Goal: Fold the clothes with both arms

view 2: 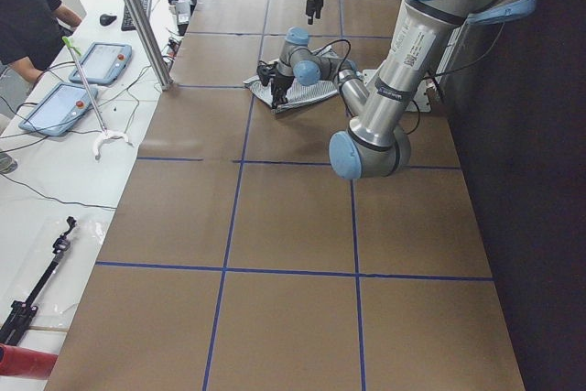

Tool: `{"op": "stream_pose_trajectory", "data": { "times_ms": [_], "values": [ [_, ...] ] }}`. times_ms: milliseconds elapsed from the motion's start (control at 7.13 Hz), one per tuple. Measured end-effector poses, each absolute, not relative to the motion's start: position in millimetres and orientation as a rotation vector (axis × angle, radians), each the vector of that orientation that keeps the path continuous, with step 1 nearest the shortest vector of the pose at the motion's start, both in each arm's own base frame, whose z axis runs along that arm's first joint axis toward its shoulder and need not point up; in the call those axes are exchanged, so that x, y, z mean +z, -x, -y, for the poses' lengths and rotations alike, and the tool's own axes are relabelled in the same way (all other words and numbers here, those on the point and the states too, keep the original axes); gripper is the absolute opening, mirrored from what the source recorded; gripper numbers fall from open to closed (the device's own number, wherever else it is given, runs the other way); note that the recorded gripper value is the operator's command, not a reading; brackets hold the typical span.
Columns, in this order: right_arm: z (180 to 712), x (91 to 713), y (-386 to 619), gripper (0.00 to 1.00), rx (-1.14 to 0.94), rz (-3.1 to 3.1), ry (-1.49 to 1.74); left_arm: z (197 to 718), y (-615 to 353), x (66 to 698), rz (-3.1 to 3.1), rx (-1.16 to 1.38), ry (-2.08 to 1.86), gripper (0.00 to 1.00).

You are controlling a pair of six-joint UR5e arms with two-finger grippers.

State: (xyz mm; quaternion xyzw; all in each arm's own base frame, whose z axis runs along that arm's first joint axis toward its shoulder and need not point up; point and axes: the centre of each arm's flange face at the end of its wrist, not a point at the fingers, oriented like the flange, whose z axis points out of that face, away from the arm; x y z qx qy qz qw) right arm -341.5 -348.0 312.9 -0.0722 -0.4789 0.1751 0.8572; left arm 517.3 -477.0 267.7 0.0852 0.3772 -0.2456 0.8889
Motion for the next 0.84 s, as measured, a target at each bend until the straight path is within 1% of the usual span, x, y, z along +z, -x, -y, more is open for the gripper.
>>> {"op": "stream_pose_trajectory", "data": {
  "times_ms": [140, 421, 841],
  "values": [
    [349.8, 316.3, 343.3, 1.0, 0.375, 0.998, 0.149, 501.6, -513.6, 268.4, -0.78, -0.502, -0.211, 0.0],
    [352.5, 319.0, 345.1, 1.0, 0.386, 0.991, 0.139, 533.9, -505.6, 259.3, -0.794, -0.462, -0.307, 0.0],
    [354.9, 318.2, 345.0, 1.0, 0.394, 0.991, 0.127, 583.4, -535.8, 270.1, -0.862, -0.442, -0.499, 0.0]
  ]
}}
